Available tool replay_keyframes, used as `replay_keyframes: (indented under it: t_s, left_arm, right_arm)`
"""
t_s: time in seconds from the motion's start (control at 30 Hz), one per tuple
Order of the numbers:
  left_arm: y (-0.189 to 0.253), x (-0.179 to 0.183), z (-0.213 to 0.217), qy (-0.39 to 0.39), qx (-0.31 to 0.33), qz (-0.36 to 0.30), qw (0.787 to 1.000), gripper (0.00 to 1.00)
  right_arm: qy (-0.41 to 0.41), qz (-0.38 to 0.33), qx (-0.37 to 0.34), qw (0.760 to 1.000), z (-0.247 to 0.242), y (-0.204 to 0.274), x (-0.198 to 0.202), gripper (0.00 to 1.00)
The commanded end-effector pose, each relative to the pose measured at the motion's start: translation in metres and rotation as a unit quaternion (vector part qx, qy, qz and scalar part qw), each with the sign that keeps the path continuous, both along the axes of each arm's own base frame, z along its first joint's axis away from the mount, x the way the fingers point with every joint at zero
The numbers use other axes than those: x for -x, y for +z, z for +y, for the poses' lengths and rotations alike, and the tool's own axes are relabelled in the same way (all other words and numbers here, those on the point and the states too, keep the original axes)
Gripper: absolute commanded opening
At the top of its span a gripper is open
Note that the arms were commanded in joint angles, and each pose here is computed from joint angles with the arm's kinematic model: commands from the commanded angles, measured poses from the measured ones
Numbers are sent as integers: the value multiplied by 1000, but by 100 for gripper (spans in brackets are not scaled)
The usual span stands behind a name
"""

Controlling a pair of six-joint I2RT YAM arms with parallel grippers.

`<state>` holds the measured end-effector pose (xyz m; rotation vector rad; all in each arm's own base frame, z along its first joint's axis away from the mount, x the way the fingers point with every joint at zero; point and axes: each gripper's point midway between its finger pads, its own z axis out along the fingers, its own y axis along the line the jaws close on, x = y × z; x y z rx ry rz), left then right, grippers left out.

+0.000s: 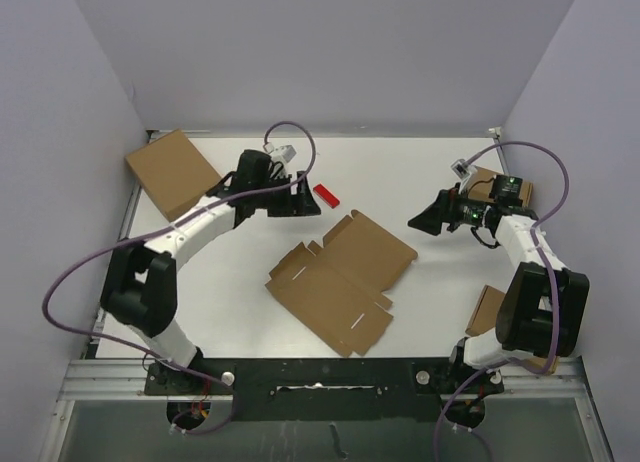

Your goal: Fold the paper box

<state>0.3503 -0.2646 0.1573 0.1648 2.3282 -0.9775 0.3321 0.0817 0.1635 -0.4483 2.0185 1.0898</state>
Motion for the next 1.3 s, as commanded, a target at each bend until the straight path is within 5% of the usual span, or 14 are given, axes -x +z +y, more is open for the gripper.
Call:
replay_keyframes:
  t_s: [0.0, 0.13, 0.5, 0.97, 1.27]
  left_arm:
    - [-21, -16, -15, -58, -136, -7, 989, 75]
    - [-39, -37, -37, -99, -178, 15, 979, 71]
    - [-81, -39, -98, -195, -154, 63, 967, 53]
    - [-127, -44, -105, -216, -182, 80, 956, 35]
    - [-118, -51, -107, -207, -172, 39, 962, 1]
  right_arm:
    - [5, -21, 15, 1000, -8, 6, -5, 98]
    - [4, -16, 24, 1000, -12, 2, -6, 98]
    - [1, 3, 31, 1000, -17, -7, -10, 99]
    - [1, 14, 31, 999, -18, -13, -12, 99]
    - [3, 16, 29, 999, -18, -15, -11, 99]
